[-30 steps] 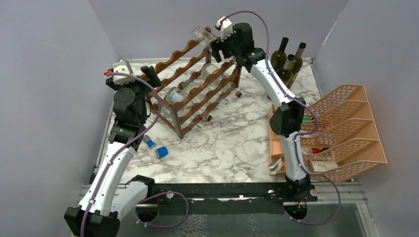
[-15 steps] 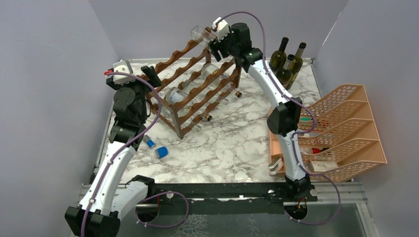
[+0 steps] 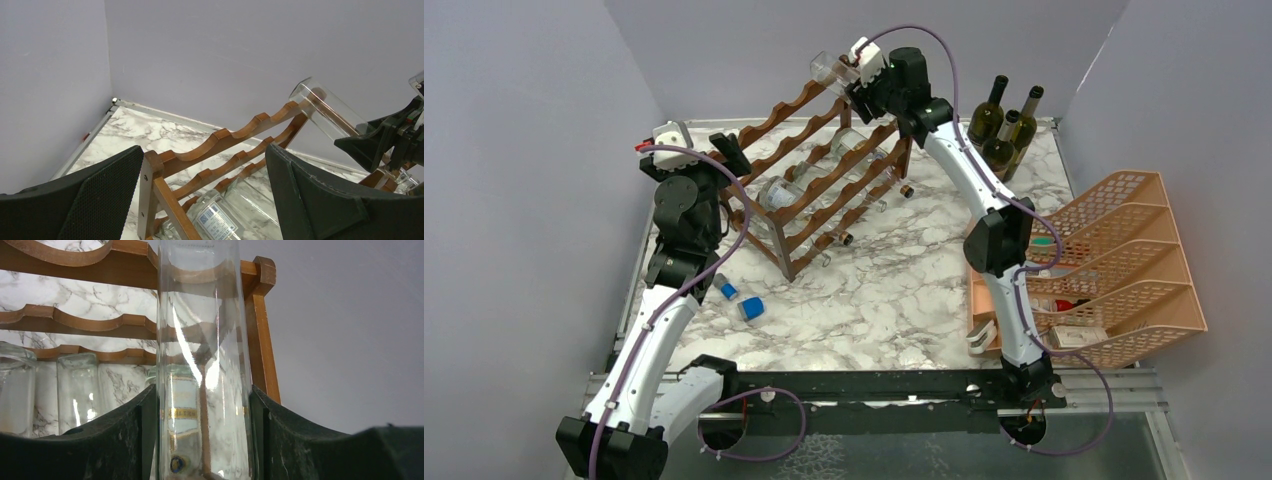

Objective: Take the wine bottle off the wine rack

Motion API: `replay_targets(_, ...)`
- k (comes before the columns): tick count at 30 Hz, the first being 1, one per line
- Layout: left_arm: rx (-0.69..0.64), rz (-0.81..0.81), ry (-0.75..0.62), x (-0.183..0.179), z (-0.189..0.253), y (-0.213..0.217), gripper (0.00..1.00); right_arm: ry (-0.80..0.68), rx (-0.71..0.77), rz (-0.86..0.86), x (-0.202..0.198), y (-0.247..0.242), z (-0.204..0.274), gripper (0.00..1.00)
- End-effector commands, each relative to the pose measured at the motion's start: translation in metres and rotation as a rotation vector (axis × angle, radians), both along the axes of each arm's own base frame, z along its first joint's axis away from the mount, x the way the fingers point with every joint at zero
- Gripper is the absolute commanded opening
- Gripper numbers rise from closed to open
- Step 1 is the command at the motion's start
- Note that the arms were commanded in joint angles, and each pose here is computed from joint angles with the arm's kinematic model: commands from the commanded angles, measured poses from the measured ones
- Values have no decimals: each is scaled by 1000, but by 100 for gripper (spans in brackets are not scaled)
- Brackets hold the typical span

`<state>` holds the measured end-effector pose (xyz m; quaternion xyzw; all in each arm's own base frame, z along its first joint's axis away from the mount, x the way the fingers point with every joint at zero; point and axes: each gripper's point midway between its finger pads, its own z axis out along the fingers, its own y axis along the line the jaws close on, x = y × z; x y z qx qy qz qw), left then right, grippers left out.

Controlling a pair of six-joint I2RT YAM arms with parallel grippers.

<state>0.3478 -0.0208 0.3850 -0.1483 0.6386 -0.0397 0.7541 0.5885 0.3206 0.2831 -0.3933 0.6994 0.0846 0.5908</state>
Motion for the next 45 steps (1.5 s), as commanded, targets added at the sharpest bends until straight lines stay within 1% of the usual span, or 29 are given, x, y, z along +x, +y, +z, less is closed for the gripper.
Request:
replay_targets(1, -6, -21, -23, -1, 10, -2, 98, -70, 39, 25, -15, 4, 43, 37)
replay_targets(6, -9, -19, -25, -1, 10, -2, 98, -68, 121, 30, -30, 3, 72, 27)
replay_targets(9, -11, -18, -28, -1, 11, -1, 98, -49, 179, 37, -41, 4, 85, 23)
replay_targets(13, -12, -20, -28, -2, 10, -2, 98, -6, 255, 25, -50, 4, 97, 12)
replay_targets(14, -12, -22, -29, -2, 11, -2, 98, 8, 273, 29, -53, 5, 99, 11)
replay_targets(21, -12, -21, -30, -2, 10, -2, 98, 127, 419, 38, -78, 7, 114, 10)
replay_targets(25, -14, -30, -27, 0, 9, -4, 99, 212, 515, 87, -107, 6, 133, 10)
replay_targets(28, -7, -67, -21, 4, 7, -11, 99, 276, 547, 114, -130, 1, 139, 9)
replay_targets(30, 2, -119, -18, 9, 9, -22, 99, 303, 553, 117, -145, -6, 141, 9)
replay_targets(32, 19, -214, -9, 14, 8, -40, 99, 326, 550, 107, -161, -15, 139, 9)
replay_targets(36, 50, -470, -35, 18, 14, -87, 98, 383, 537, 57, -198, -38, 122, 8)
replay_targets(40, 36, -765, -108, -2, 25, -136, 97, 420, 509, -39, -235, -70, 103, 6)
replay_targets(42, 30, -851, -127, -12, 30, -149, 96, 429, 497, -67, -254, -83, 96, 5)
replay_targets(45, 78, -945, -162, -28, 35, -166, 97, 465, 472, -104, -280, -101, 78, 5)
